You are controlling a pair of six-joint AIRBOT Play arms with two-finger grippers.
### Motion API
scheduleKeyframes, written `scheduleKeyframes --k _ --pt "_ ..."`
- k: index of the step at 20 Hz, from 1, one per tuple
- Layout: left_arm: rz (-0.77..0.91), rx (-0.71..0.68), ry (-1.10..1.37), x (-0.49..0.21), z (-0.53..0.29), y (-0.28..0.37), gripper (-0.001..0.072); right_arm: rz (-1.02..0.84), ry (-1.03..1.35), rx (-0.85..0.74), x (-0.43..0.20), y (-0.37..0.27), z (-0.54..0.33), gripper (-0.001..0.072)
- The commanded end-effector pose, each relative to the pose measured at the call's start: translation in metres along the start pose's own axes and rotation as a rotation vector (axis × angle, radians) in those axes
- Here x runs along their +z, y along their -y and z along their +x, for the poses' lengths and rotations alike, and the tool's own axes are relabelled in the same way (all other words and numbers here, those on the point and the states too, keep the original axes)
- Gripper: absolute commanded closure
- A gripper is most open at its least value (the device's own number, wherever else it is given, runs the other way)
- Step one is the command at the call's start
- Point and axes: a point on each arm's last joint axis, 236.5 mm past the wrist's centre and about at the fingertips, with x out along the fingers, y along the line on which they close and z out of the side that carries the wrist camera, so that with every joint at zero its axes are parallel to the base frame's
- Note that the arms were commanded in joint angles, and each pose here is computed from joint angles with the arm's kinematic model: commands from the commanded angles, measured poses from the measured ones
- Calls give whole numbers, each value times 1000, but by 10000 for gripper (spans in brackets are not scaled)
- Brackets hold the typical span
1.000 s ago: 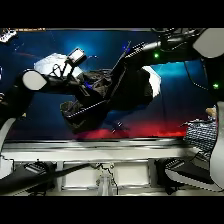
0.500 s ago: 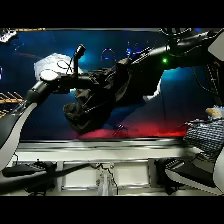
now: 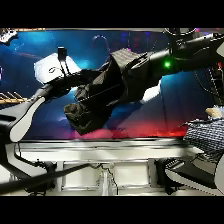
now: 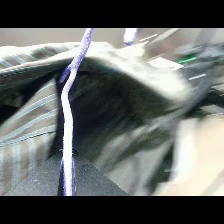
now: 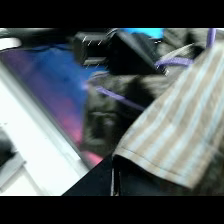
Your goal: Fold the clothes and pants, and hang the long-sleeved shirts on hangers.
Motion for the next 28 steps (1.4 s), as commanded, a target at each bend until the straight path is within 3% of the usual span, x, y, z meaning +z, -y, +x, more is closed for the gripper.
scheduleKeyframes --k 1,6,7,8,9,10,13,17,18,21,22,28 --pt "-15 -217 91 9 -11 34 697 -2 -59 85 -16 -24 -7 681" --pt "-45 -254 67 -6 8 39 697 0 -134 116 -35 -33 -12 677" --pt "-51 -263 57 -11 13 41 697 -1 -157 119 -41 -34 -13 552" --pt "-58 -273 47 -15 18 43 697 -4 -168 120 -44 -35 -15 332" --pt "-64 -281 38 -19 22 45 697 -15 -156 107 -43 -36 -19 268" --pt "-73 -288 29 -23 25 47 697 -54 -133 67 -38 -32 -27 268" --pt "-93 -303 11 -32 33 50 697 -400 45 -211 6 -6 -81 381" --pt "-104 -314 0 -38 39 52 697 -571 15 -654 22 77 -149 348" --pt "-111 -315 -3 -39 39 53 697 -553 0 -685 21 94 -149 294" --pt "-122 -316 -5 -39 39 53 696 -500 -56 -563 4 109 -107 107" --pt "-131 -316 -6 -39 39 53 697 -492 -68 -511 0 108 -92 77" --pt "-134 -315 -6 -38 39 52 696 -462 -160 -371 -23 119 -42 72"
